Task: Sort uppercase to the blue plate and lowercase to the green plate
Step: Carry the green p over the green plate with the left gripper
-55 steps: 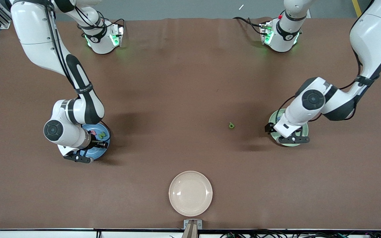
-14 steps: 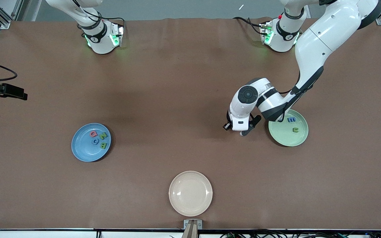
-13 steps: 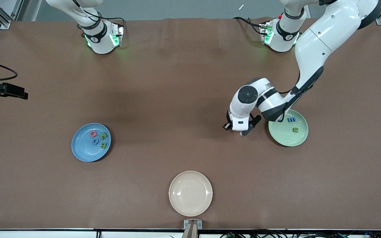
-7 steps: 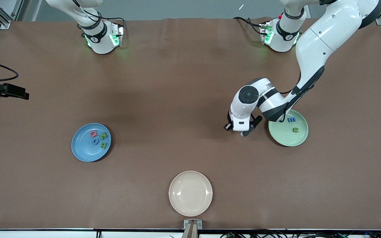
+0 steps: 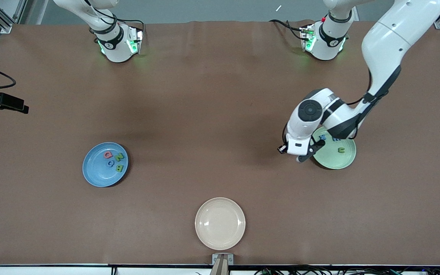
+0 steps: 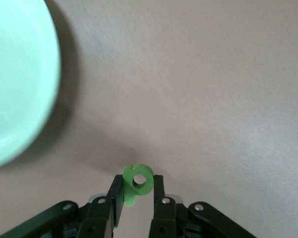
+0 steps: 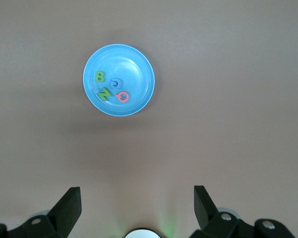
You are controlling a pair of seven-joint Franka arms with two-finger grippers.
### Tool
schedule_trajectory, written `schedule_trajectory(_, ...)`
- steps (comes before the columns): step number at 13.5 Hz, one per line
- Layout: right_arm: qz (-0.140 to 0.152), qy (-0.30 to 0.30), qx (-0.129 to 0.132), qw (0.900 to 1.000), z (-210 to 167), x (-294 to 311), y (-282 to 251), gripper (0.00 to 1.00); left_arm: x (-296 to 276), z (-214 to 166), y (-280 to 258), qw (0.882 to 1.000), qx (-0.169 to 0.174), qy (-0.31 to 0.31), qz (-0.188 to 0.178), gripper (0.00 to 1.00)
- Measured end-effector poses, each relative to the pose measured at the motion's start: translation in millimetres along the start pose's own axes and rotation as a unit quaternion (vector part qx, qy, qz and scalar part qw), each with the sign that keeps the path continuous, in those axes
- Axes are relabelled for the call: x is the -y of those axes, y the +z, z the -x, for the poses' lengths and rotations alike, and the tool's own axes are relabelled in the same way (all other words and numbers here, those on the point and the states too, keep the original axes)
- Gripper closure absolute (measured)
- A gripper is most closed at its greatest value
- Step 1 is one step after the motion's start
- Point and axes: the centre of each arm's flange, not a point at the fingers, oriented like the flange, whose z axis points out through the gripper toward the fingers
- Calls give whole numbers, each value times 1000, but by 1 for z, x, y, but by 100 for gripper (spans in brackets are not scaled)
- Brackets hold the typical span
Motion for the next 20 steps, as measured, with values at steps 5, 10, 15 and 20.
schedule_trajectory(5,-2,-4,-24,1000,11,4,3,0,63,-46,-14,998,24,54,-21,73)
schedule_trajectory(10,-3,-5,-33,999,28,4,-4,0,111,-74,0,993,41,106,-30,73)
schedule_trajectory(15,-4,-5,-35,999,35,4,-6,0,131,-87,9,990,31,130,-39,73)
schedule_trajectory(20,-2,-5,-41,999,50,3,-12,0,134,-88,29,987,22,156,-35,73)
